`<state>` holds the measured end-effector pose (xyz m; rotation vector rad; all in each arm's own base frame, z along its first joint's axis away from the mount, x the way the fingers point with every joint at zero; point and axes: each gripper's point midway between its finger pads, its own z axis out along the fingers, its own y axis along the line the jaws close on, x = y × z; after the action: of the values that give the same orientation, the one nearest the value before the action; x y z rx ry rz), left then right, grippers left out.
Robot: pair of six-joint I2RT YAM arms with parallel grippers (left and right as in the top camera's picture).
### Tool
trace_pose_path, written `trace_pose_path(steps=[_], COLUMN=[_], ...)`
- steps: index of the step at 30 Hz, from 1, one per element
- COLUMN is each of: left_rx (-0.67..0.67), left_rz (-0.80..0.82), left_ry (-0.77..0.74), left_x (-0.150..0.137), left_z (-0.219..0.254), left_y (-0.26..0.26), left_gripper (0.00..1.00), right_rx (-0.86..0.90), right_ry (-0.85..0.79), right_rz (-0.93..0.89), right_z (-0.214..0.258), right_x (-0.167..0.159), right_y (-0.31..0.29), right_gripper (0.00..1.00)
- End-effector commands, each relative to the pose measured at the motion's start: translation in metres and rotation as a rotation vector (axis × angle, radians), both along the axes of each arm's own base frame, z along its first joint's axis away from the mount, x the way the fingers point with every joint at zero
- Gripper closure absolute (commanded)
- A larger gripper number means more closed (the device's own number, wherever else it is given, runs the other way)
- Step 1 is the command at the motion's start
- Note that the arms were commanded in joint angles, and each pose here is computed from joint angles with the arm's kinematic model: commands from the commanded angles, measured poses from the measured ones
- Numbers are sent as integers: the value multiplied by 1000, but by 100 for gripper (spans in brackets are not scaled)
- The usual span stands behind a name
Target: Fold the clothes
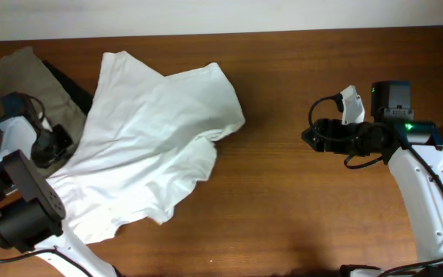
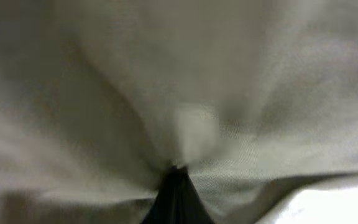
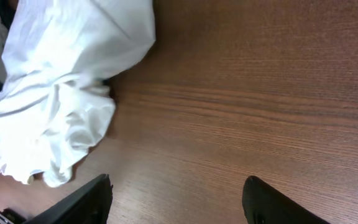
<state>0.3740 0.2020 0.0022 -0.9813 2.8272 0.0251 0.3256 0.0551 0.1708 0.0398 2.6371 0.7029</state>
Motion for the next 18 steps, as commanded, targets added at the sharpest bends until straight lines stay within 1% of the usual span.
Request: trace_pose_path(steps=[1,4,5,6,8,9,11,12,13,14,15,16,17,18], left_rx=[135,158,158,147,185,222,255,261,257,243,221,209,203,195], left_rz=[122,126,125,113,57,2,-64,-123,-168,-209,-273,-309,-331,-363], left_ry=[192,148,92,6,-121,-187,-275,-315,-328,-332,-319,-304,-296,-291], left_x=[-54,-48,-41,-29,-11,-3,4,6,7,7,7,6,6,6], left_z=[-31,-10,10,37,90,124,167,188,197,200,199,196,195,194], left_y=[58,61,59,52,34,19,-11,-39,-59,-77,-103,-117,-125,-138], left_gripper=[100,99,93,81,68,64,56,48,44,44,41,38,37,37], right_rx=[1,0,0,2,31,53,92,128,162,187,218,234,239,238], right_ry=[-21,-24,-38,-62,-53,-25,25,62,75,82,85,86,78,91], right_rz=[1,1,2,9,18,41,106,168,200,221,234,236,253,257], right_z=[7,6,7,8,-3,-18,-54,-84,-98,-110,-128,-137,-144,-152], right_x=[4,6,9,16,30,40,53,56,57,57,59,60,59,56], right_y=[-1,-2,-1,2,24,46,95,137,160,179,206,218,228,234], right_gripper=[29,28,26,26,25,26,27,26,24,17,16,16,17,24])
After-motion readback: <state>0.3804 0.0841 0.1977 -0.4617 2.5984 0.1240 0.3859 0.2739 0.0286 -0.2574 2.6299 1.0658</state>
